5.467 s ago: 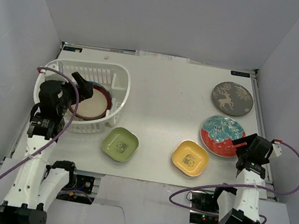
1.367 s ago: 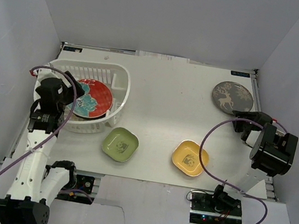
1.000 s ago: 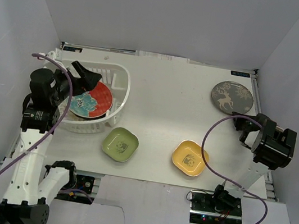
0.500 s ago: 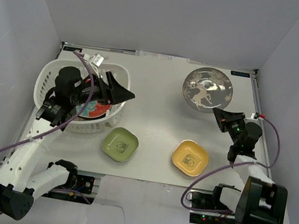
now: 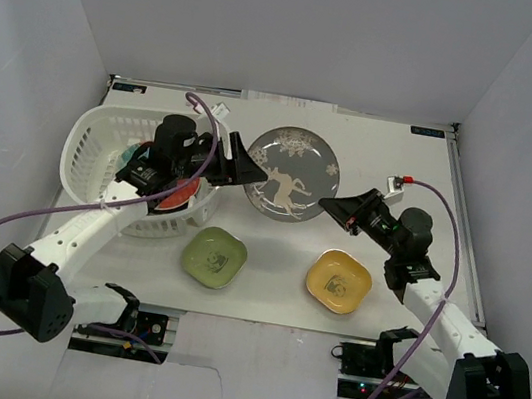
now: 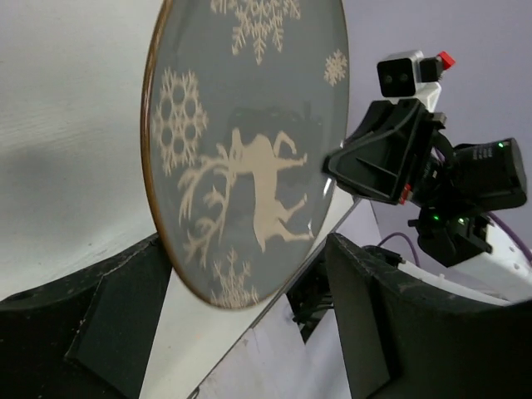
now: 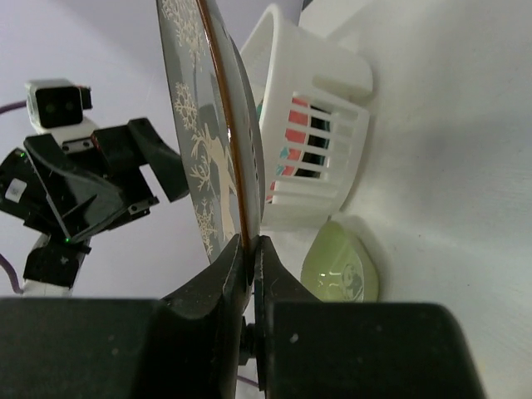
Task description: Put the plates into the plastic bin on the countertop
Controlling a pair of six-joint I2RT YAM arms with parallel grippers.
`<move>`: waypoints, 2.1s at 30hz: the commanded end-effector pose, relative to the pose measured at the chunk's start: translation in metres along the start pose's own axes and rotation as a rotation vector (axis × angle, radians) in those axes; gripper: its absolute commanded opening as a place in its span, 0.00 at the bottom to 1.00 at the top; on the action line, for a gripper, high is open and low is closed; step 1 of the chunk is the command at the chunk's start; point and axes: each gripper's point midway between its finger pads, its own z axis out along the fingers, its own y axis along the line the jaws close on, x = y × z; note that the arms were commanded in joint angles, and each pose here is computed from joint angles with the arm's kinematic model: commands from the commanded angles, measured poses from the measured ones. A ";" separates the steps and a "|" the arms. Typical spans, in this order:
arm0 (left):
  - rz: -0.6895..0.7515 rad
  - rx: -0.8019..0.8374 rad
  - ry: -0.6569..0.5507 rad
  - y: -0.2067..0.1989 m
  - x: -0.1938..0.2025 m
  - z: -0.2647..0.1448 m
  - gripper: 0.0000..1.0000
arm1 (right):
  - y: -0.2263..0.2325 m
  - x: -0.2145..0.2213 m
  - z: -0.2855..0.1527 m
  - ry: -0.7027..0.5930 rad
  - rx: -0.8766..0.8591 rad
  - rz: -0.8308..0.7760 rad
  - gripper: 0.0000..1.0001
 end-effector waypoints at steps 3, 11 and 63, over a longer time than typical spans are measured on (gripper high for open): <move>0.074 -0.103 -0.103 0.018 -0.019 0.006 0.75 | 0.082 0.004 0.005 0.032 -0.262 -0.116 0.08; 0.085 -0.142 -0.133 0.028 -0.019 0.002 0.28 | 0.077 0.026 0.017 0.119 -0.275 -0.088 0.08; -0.084 -0.976 -0.645 0.205 -0.076 -0.213 0.98 | -0.059 0.048 -0.024 0.232 0.265 -0.480 0.83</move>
